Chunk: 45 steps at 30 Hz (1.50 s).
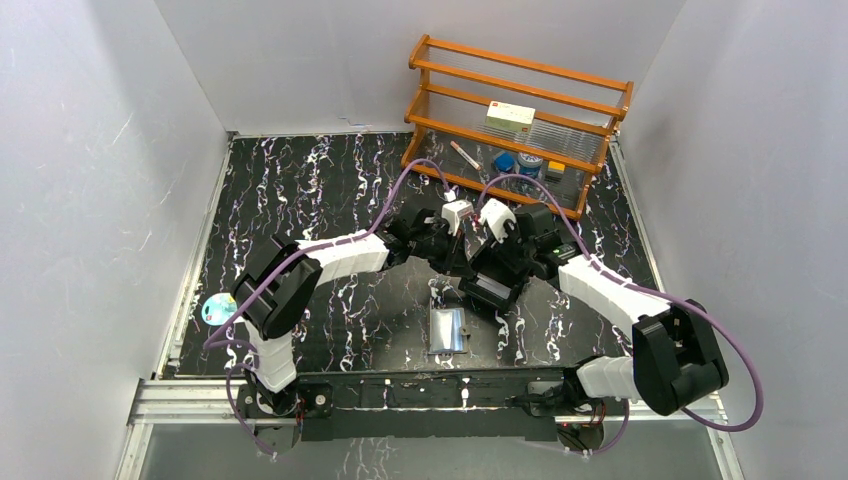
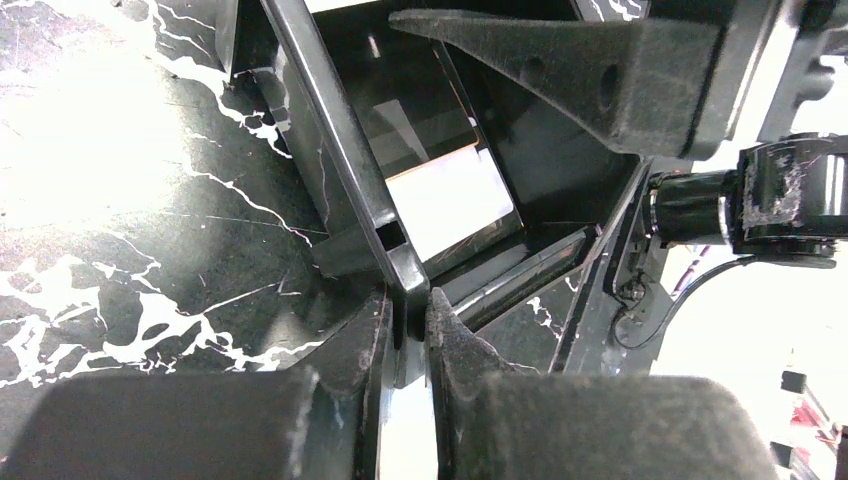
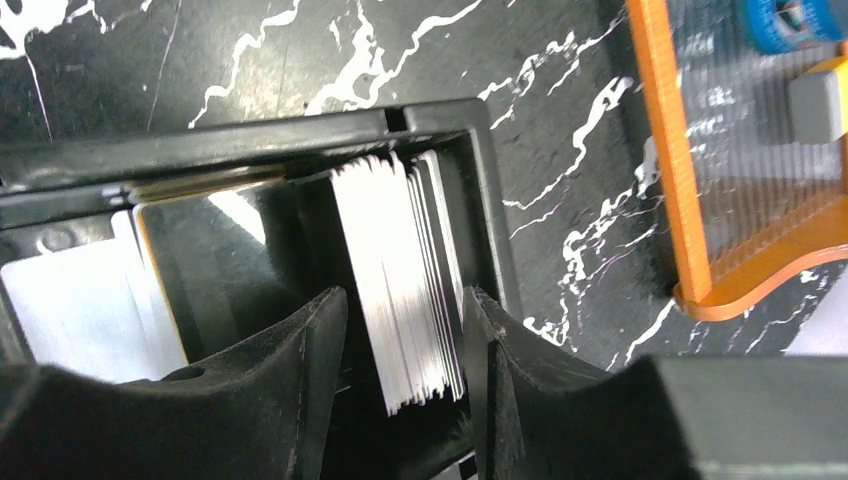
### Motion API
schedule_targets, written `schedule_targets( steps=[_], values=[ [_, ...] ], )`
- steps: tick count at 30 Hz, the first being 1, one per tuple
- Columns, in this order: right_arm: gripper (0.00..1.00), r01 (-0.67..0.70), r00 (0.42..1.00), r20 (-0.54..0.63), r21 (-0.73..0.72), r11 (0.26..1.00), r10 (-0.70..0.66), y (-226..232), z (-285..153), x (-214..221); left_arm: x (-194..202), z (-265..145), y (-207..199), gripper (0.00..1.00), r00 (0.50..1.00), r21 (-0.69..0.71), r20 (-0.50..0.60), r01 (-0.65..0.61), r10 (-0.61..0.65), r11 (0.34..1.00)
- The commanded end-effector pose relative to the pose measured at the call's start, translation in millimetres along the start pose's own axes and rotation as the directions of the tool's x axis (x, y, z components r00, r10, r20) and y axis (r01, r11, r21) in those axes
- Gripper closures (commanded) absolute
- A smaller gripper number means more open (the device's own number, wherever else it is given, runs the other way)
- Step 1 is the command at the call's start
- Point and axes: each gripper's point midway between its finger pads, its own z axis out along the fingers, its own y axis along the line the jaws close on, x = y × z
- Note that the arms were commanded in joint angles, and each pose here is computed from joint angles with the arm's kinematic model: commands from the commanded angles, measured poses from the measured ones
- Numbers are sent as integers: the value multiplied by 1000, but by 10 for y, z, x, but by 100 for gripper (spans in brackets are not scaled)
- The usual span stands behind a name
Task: Put the credit cards into the card holder
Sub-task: Pick up the credit card from the storage box.
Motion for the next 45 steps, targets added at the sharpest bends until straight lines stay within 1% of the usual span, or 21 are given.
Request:
schedule_targets(
  steps=[1, 4, 7, 12, 17, 20, 24, 29, 33, 40, 45],
  values=[
    [46, -40, 999, 32, -4, 999, 40, 47, 30, 25, -31, 46, 4, 100, 999, 16, 3, -45, 45, 999],
    [44, -40, 999, 19, 29, 999, 39, 19, 34, 111, -52, 43, 12, 100, 999, 9, 5, -51, 51, 999],
    [41, -30, 999, 13, 48, 998, 29, -32, 32, 105, -60, 11, 15, 100, 998, -3, 24, -61, 61, 998],
    [38, -20, 999, 49, 19, 1000, 19, -53, -38, -69, -50, -15, 45, 96, 998, -28, 22, -64, 64, 998],
    [36, -24, 998, 53, 17, 1000, 23, -82, -86, -129, -64, 18, 200, 95, 999, -100, 10, -43, 44, 994],
    [36, 12, 999, 51, 30, 999, -13, -75, -36, -56, -97, 45, 172, 92, 999, -82, 6, -36, 36, 996],
    [36, 19, 997, 70, 25, 1000, -21, -64, -38, -89, -126, 48, 137, 92, 999, -68, 14, -29, 30, 997],
    [37, 46, 993, 107, 38, 998, -50, -76, -10, -131, -105, 60, 112, 91, 1000, -46, 11, -29, 30, 999],
    [39, 83, 987, 136, 51, 995, -89, -68, 64, -149, -81, 78, 79, 95, 1000, -17, 3, -30, 30, 999],
    [41, 120, 988, 86, 70, 990, -125, -59, 177, -33, -97, 70, 11, 99, 999, 16, 12, -34, 33, 999],
    [50, 96, 993, 50, 146, 985, -104, -209, 126, -2, -42, 60, 48, 99, 1000, 11, 0, -31, 31, 999]
  ],
)
